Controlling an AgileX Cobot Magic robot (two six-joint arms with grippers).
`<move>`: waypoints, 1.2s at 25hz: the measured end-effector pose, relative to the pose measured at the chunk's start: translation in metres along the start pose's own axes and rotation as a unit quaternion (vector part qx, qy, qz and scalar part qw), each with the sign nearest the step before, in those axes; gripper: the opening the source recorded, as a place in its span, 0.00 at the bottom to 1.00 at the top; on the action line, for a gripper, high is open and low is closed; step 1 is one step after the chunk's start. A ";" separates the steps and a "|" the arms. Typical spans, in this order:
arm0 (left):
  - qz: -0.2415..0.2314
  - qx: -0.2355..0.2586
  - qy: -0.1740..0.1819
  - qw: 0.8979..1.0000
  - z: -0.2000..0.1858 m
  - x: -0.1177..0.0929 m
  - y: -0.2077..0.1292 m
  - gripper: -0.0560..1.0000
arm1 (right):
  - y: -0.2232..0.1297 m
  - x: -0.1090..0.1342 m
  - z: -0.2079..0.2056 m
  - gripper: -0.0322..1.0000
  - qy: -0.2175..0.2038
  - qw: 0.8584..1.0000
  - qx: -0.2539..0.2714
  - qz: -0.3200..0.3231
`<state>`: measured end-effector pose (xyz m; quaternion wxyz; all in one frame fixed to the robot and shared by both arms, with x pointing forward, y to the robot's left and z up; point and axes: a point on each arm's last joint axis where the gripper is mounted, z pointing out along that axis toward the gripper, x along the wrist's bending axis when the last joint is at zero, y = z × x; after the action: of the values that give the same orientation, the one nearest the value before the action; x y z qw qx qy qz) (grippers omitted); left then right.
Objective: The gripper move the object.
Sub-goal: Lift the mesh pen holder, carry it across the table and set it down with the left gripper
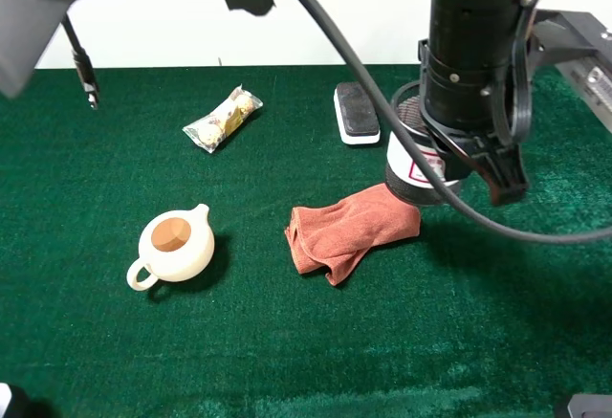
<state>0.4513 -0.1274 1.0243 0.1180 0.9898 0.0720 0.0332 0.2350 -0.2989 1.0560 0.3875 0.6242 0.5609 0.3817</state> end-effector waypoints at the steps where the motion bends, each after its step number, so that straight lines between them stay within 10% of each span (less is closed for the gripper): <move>1: -0.002 0.000 0.001 1.000 0.000 -0.002 0.001 0.13 | 0.000 0.000 0.000 0.70 0.000 1.000 0.000 0.000; 30: -0.011 -0.007 -0.003 1.000 0.061 -0.039 0.011 0.13 | 0.000 0.000 0.000 0.70 0.000 1.000 0.000 0.000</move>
<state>0.4190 -0.1581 0.9659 0.1256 0.9882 0.0819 0.0299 0.2350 -0.2989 1.0560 0.3875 0.6241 0.5609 0.3818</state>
